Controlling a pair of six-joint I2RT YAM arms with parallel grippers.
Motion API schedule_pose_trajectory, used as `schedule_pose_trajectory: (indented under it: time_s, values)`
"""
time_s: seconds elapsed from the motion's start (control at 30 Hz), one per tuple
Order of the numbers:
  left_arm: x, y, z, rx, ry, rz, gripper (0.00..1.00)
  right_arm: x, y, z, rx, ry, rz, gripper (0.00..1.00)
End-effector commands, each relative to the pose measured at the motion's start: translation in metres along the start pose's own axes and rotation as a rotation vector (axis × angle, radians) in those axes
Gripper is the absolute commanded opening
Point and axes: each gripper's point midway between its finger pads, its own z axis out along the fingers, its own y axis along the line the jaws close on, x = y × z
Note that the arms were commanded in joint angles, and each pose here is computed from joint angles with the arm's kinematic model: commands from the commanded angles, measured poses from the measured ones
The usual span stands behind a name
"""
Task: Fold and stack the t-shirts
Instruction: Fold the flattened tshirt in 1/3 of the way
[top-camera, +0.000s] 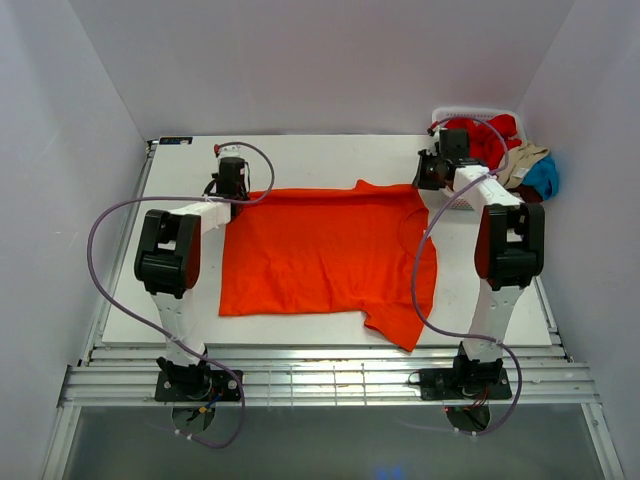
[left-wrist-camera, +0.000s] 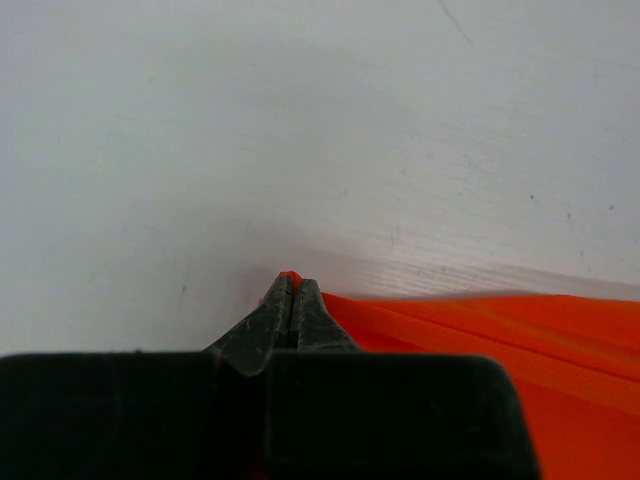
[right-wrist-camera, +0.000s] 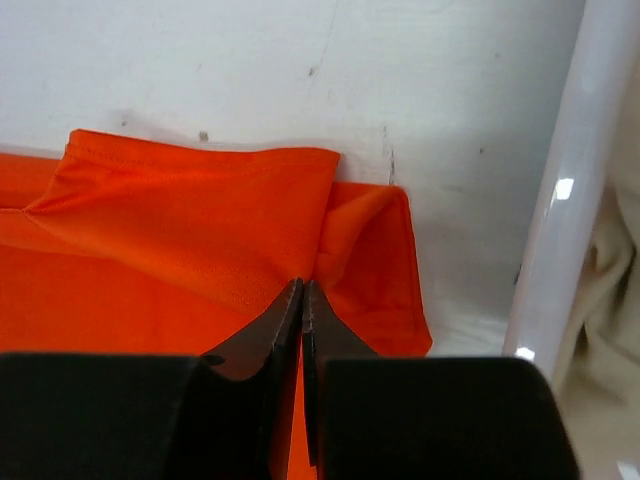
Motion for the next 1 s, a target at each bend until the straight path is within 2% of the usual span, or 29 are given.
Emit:
schedule_pose_trajectory:
  time_s: [0.0, 0.4, 0.73, 0.97]
  values:
    - [-0.018, 0.003, -0.019, 0.027, -0.048, -0.076, 0.0, -0.026, 0.009, -0.04, -0.002, -0.105, -0.038, 0.08]
    - [0.02, 0.015, -0.052, 0.011, 0.0, -0.124, 0.0, 0.026, 0.014, -0.071, 0.034, -0.029, -0.031, 0.08]
    - [0.041, 0.025, -0.086, 0.017, 0.005, -0.159, 0.0, 0.093, -0.005, -0.074, 0.162, 0.125, -0.02, 0.08]
    - [0.054, 0.031, -0.102, 0.011, 0.009, -0.166, 0.0, 0.104, -0.005, -0.088, 0.178, 0.112, -0.009, 0.08]
